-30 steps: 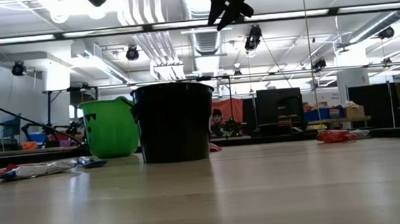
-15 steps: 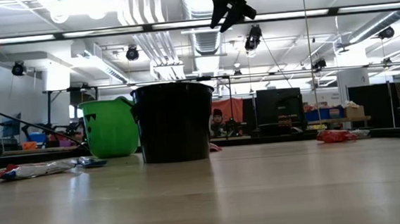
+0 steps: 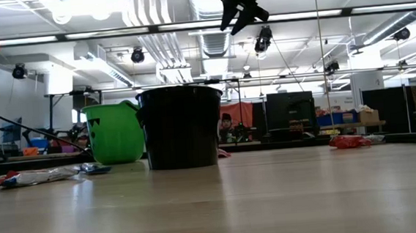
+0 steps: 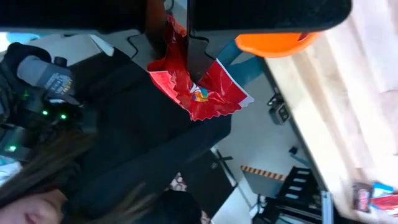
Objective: Sort candy
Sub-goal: Put the red candy pack into the orange bucket
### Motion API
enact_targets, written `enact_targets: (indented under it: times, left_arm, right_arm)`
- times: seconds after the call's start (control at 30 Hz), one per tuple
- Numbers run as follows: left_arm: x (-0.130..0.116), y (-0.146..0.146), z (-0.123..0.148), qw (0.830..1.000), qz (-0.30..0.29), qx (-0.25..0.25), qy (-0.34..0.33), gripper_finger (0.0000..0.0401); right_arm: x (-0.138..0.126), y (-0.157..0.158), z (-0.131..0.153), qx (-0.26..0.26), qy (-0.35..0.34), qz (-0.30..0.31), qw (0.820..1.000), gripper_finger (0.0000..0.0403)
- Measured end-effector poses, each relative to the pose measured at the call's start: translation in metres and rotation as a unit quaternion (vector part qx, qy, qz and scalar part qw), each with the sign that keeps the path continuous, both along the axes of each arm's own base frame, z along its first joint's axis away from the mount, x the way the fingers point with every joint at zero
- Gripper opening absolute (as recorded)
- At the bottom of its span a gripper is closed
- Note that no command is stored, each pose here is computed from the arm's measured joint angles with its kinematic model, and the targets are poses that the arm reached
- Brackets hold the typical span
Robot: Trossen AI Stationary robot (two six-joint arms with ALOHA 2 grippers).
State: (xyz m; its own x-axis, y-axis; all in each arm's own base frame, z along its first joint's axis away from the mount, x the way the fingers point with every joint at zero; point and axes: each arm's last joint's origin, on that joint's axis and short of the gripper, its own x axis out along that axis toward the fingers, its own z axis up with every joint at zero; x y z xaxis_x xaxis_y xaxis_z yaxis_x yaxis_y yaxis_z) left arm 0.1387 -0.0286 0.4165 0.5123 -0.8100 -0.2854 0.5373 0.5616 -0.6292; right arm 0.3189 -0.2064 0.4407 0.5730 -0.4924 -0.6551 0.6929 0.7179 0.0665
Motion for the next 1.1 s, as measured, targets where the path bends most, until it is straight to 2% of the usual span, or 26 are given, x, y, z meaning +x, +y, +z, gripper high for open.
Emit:
enact_targets:
  times: [0.3, 0.6, 1.1]
  left_arm:
    - [-0.004, -0.024, 0.003, 1.0, -0.023, 0.013, -0.008, 0.0002]
    - [-0.002, -0.026, 0.002, 1.0, -0.023, 0.015, -0.002, 0.0002]
    - [0.0, -0.026, 0.001, 1.0, -0.013, 0.01, 0.012, 0.0066]
  right_arm:
    - [0.0, -0.002, -0.001, 0.004, -0.005, -0.023, 1.0, 0.0192]
    - [0.0, -0.002, -0.001, 0.009, -0.009, -0.029, 1.0, 0.0192]
    - [0.0, -0.002, -0.001, 0.008, -0.008, -0.028, 1.0, 0.0192]
